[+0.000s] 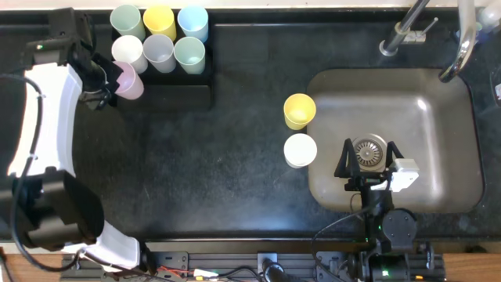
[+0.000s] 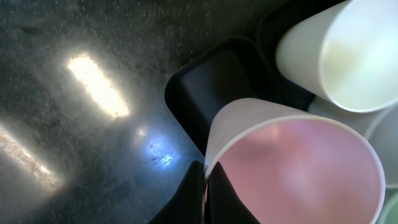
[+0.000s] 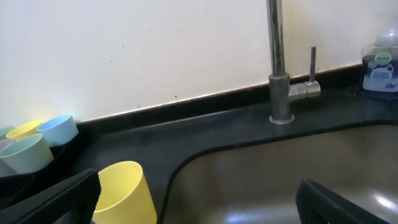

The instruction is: Store Cups

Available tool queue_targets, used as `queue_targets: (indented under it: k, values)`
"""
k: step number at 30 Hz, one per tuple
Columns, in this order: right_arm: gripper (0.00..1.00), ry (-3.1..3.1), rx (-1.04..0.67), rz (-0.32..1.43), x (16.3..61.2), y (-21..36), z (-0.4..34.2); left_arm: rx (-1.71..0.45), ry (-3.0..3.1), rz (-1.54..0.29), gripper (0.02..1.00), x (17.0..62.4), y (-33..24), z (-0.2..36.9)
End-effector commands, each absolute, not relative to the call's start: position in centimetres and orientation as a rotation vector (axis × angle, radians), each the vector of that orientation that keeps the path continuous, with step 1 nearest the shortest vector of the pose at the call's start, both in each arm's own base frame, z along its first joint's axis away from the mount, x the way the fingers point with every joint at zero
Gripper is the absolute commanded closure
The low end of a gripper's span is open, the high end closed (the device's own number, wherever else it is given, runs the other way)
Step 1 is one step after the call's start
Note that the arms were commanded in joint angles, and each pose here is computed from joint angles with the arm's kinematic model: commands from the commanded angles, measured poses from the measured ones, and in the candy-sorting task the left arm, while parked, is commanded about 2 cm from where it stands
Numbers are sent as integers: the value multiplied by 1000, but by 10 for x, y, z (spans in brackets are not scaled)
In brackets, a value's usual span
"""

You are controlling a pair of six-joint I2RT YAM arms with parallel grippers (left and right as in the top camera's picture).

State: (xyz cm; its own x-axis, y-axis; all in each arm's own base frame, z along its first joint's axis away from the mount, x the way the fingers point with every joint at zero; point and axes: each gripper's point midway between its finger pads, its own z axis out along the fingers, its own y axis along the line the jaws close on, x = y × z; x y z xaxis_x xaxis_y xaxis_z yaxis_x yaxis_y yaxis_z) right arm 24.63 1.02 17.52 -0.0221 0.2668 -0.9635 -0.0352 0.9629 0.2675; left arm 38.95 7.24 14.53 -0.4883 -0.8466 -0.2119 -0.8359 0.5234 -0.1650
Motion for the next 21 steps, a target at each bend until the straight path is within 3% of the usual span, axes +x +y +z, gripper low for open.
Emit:
queue_targets:
  k: [1, 21]
  values:
    - [3, 1577, 178, 238, 247, 10, 172, -1462, 2489, -51, 982, 390, 81, 140]
    - [3, 1577, 178, 238, 247, 10, 172, -1530, 2543, -16, 982, 396, 91, 96]
